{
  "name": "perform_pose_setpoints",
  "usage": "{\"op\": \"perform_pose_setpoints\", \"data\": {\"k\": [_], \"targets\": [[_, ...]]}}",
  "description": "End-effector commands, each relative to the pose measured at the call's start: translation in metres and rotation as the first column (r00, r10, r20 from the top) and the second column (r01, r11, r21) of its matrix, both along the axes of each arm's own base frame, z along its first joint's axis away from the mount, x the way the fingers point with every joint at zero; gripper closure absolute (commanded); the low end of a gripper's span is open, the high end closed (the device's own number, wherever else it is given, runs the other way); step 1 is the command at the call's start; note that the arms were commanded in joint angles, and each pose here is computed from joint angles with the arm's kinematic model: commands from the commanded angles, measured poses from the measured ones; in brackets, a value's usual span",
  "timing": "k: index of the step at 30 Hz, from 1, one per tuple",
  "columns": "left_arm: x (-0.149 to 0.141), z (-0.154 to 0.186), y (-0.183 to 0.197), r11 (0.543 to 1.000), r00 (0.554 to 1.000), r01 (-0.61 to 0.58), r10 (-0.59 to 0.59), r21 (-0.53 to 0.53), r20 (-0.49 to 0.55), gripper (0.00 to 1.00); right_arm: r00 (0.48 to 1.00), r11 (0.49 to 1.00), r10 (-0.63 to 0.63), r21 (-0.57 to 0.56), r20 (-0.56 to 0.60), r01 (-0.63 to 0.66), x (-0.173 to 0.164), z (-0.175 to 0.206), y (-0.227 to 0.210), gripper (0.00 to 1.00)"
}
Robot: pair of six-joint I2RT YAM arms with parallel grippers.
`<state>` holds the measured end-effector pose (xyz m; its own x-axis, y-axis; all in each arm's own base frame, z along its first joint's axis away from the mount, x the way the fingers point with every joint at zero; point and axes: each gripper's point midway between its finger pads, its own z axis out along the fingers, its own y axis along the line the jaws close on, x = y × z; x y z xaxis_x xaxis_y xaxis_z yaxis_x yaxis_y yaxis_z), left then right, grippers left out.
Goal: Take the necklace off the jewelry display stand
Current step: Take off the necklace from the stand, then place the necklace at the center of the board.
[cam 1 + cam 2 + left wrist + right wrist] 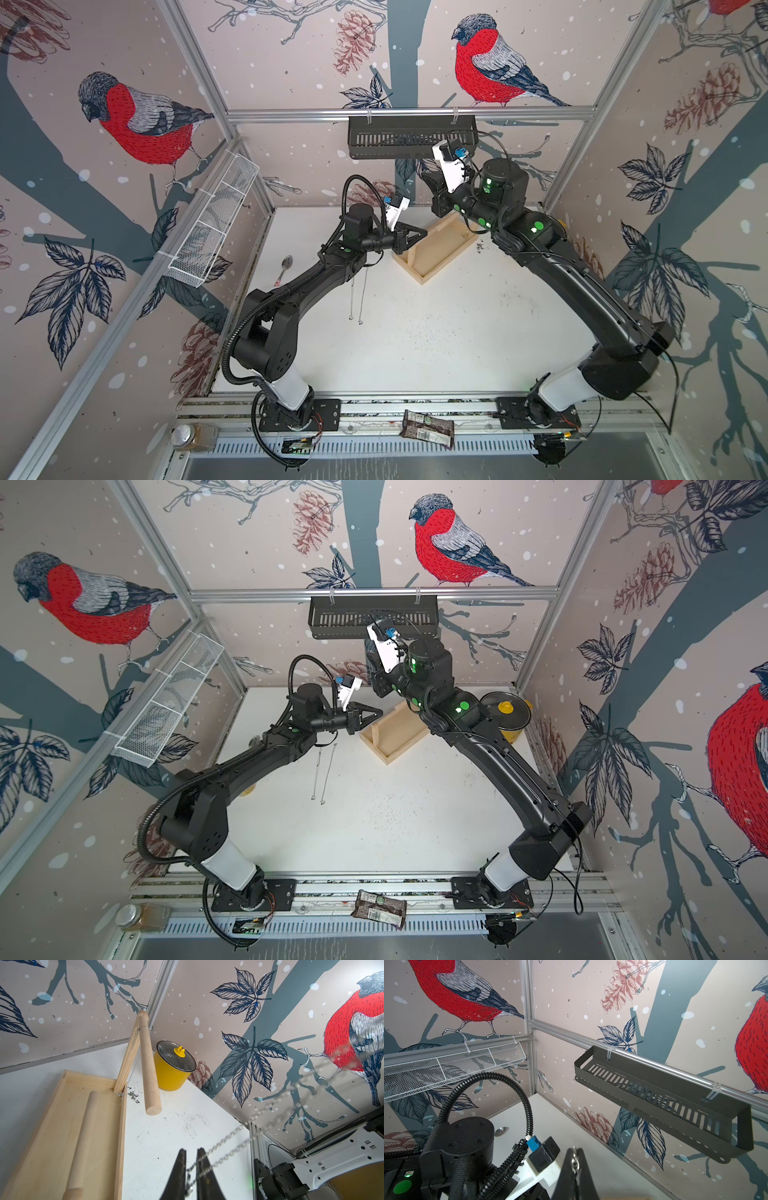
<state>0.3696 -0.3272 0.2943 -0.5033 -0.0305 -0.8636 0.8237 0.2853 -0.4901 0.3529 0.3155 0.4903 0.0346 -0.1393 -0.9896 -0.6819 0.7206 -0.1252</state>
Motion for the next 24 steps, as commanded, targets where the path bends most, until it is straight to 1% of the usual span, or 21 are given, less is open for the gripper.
{"op": "perform_pose_setpoints", "data": {"k": [1, 5, 8, 11, 15, 24], "targets": [[0.001, 0.006, -0.001, 1.000, 0.999, -0.002, 0.002, -0.004, 0.039, 0.88, 1.000, 1.000, 0.006, 0.009, 0.019, -0.006, -0.002, 0.007, 0.001, 0.96], [0.001, 0.005, 0.000, 1.000, 0.999, -0.005, 0.005, -0.002, 0.037, 0.90, 1.000, 1.000, 0.005, 0.006, 0.018, -0.005, -0.002, 0.006, 0.001, 0.96], [0.000, 0.003, -0.001, 1.000, 1.000, -0.006, 0.006, 0.005, 0.024, 0.97, 1.000, 1.000, 0.004, 0.001, 0.011, -0.004, -0.001, 0.002, 0.001, 0.95], [-0.004, -0.005, -0.004, 0.999, 1.000, -0.024, 0.024, 0.026, 0.005, 1.00, 1.000, 1.000, 0.002, -0.014, -0.002, -0.002, 0.001, -0.005, 0.003, 0.95], [-0.012, -0.013, -0.006, 1.000, 0.998, -0.016, 0.018, 0.027, -0.059, 1.00, 1.000, 1.000, 0.000, -0.018, -0.004, 0.000, 0.000, -0.012, 0.002, 0.96], [-0.027, -0.012, 0.005, 0.999, 0.994, -0.045, 0.046, 0.011, -0.104, 1.00, 0.999, 0.999, 0.034, -0.026, -0.029, -0.035, -0.008, -0.025, 0.002, 0.96]]}}
